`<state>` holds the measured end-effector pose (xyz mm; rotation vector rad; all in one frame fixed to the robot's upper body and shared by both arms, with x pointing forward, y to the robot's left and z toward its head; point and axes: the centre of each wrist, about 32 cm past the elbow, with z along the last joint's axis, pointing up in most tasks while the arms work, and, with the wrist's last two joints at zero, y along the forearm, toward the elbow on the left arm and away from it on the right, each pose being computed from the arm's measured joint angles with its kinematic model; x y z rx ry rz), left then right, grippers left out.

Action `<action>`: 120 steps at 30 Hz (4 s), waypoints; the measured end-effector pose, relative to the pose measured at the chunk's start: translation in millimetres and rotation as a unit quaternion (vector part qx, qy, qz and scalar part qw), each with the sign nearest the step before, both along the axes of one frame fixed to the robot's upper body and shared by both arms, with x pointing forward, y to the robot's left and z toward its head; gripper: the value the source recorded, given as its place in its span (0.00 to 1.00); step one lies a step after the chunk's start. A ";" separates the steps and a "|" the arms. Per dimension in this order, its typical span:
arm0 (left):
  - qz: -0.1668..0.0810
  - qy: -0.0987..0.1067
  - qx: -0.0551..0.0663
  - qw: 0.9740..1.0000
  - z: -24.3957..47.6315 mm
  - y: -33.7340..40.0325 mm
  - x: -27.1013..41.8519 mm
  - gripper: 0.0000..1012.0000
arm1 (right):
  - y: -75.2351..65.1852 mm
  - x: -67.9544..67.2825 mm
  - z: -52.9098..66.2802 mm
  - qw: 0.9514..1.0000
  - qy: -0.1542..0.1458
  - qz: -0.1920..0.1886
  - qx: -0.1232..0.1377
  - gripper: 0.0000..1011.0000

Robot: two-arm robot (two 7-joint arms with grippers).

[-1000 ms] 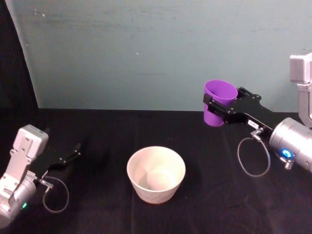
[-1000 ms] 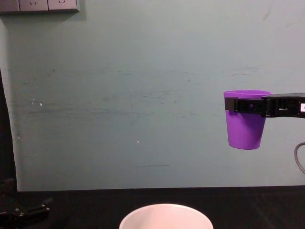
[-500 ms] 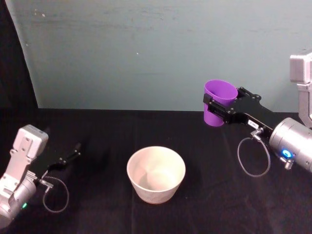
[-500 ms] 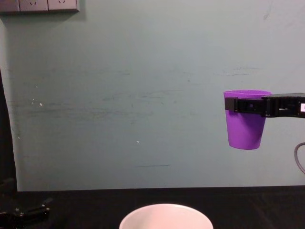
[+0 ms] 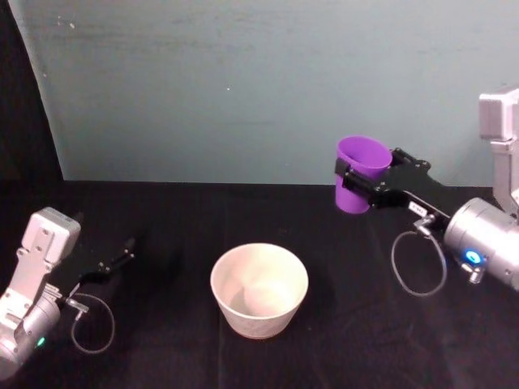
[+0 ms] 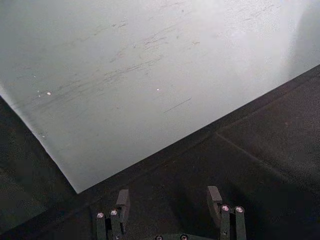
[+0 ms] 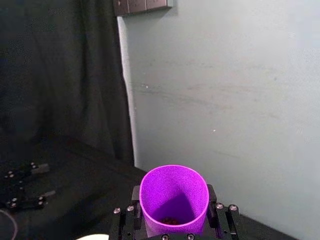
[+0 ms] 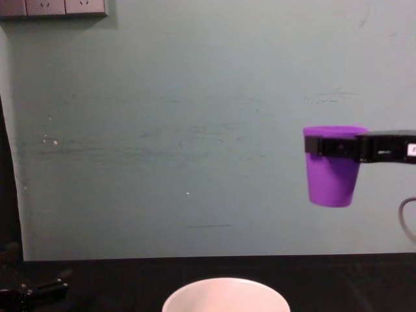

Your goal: Pick up the cup and pour the mung beans from the cup into the bowl.

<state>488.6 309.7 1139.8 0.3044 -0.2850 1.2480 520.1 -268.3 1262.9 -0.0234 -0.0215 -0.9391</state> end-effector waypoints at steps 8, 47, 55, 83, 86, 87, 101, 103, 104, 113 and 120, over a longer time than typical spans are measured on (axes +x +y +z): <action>0.000 0.000 0.000 1.000 0.0 0.0 0.0 1.00 | 8.0 12.7 -10.4 1.000 0.016 0.006 0.000 0.72; 0.000 0.000 0.000 1.000 0.0 0.0 0.0 1.00 | 76.5 4.6 -15.1 0.836 -0.203 0.027 -0.508 0.72; 0.000 0.000 0.000 1.000 0.0 0.0 0.0 1.00 | 83.3 -0.8 -16.1 0.795 -0.237 0.036 -0.557 0.72; 0.000 0.000 0.000 1.000 0.0 0.0 0.0 1.00 | 100.5 -31.5 -21.4 0.721 -0.286 0.061 -0.628 0.72; 0.000 0.000 0.000 1.000 0.0 0.0 0.0 1.00 | 101.2 -33.2 -20.9 0.713 -0.292 0.060 -0.635 0.72; 0.000 0.000 0.000 1.000 0.0 0.0 0.0 1.00 | 101.5 -33.7 -20.7 0.711 -0.293 0.060 -0.636 0.72; 0.000 0.000 0.000 1.000 0.0 0.0 0.0 1.00 | 106.4 -37.0 -19.8 0.680 -0.310 0.062 -0.661 0.72; 0.000 0.000 0.000 1.000 0.0 0.0 0.0 1.00 | 107.5 -37.0 -19.8 0.675 -0.312 0.065 -0.665 0.72; 0.000 0.000 0.000 1.000 0.0 0.0 0.0 1.00 | 107.7 -37.0 -19.9 0.674 -0.313 0.065 -0.666 0.72; 0.000 0.000 0.000 1.000 0.0 0.0 0.0 1.00 | 110.5 -36.6 -21.5 0.658 -0.318 0.070 -0.679 0.72; 0.000 0.000 0.000 1.000 0.0 0.0 0.0 1.00 | 112.8 -36.0 -23.2 0.645 -0.323 0.073 -0.689 0.72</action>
